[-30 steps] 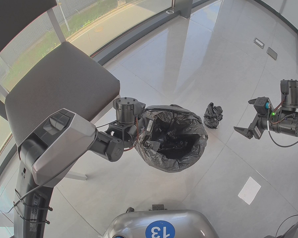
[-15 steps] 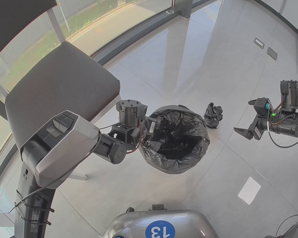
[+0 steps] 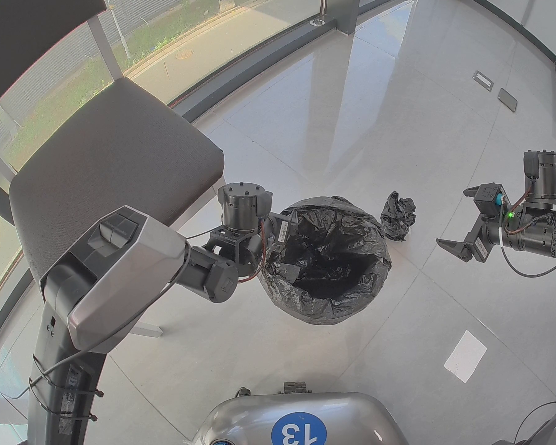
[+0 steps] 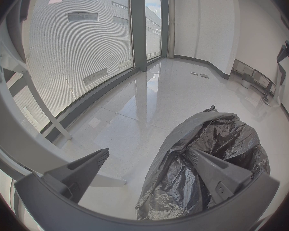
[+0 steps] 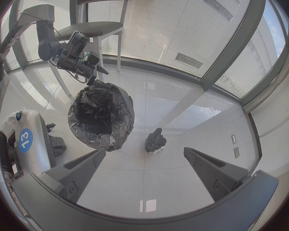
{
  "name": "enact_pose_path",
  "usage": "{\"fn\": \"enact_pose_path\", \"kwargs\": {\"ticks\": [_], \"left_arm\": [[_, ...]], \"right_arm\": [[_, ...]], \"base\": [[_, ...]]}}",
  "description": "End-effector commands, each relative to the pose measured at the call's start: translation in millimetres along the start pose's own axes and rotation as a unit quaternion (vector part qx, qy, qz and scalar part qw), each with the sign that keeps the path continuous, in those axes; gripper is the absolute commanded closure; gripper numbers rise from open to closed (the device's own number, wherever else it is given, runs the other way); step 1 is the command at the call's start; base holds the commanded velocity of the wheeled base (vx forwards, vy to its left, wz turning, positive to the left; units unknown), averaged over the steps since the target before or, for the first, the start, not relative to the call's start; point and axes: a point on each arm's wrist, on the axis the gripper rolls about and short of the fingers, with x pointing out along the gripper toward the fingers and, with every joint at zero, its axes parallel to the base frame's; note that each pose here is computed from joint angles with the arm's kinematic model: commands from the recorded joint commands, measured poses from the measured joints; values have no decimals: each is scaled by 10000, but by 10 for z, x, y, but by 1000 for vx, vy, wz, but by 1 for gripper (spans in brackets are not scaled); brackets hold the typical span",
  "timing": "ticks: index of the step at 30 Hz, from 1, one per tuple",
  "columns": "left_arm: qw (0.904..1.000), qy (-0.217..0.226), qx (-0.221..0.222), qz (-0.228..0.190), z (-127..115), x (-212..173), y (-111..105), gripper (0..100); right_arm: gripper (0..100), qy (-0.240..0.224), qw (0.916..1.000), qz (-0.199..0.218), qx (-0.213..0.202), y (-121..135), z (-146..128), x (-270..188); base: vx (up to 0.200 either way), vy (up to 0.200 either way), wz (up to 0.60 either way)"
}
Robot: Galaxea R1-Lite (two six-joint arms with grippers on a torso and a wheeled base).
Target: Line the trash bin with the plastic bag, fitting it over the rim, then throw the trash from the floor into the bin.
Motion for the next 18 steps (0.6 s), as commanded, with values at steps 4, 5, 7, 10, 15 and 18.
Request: {"fn": "enact_pose_path", "kwargs": {"ticks": [4,5,7,10,15,18], "left_arm": [[9965,-269,-445,648,65,250,11,0],[9952,-354,-528,741,98,275,12,0],[9915,-540,-619,1008,144,348,58,0],[9889,-580,-637,1212,174,373,114,0],[9920,-395,-552,1062,499,137,112,0],[9928,-256,-518,1053,473,134,125,0]], "right_arm": [[0,25,10000,28,3,21,-19,-18],[0,20,10000,23,-6,22,-18,-22],[0,31,10000,34,-19,28,-25,-22],[0,36,10000,39,-18,31,-28,-22],[0,14,10000,18,-22,25,-18,-44],[0,9,10000,13,-23,22,-14,-44]], "base": [[0,0,0],[0,0,0],[0,0,0],[0,0,0],[0,0,0],[0,0,0]]}}
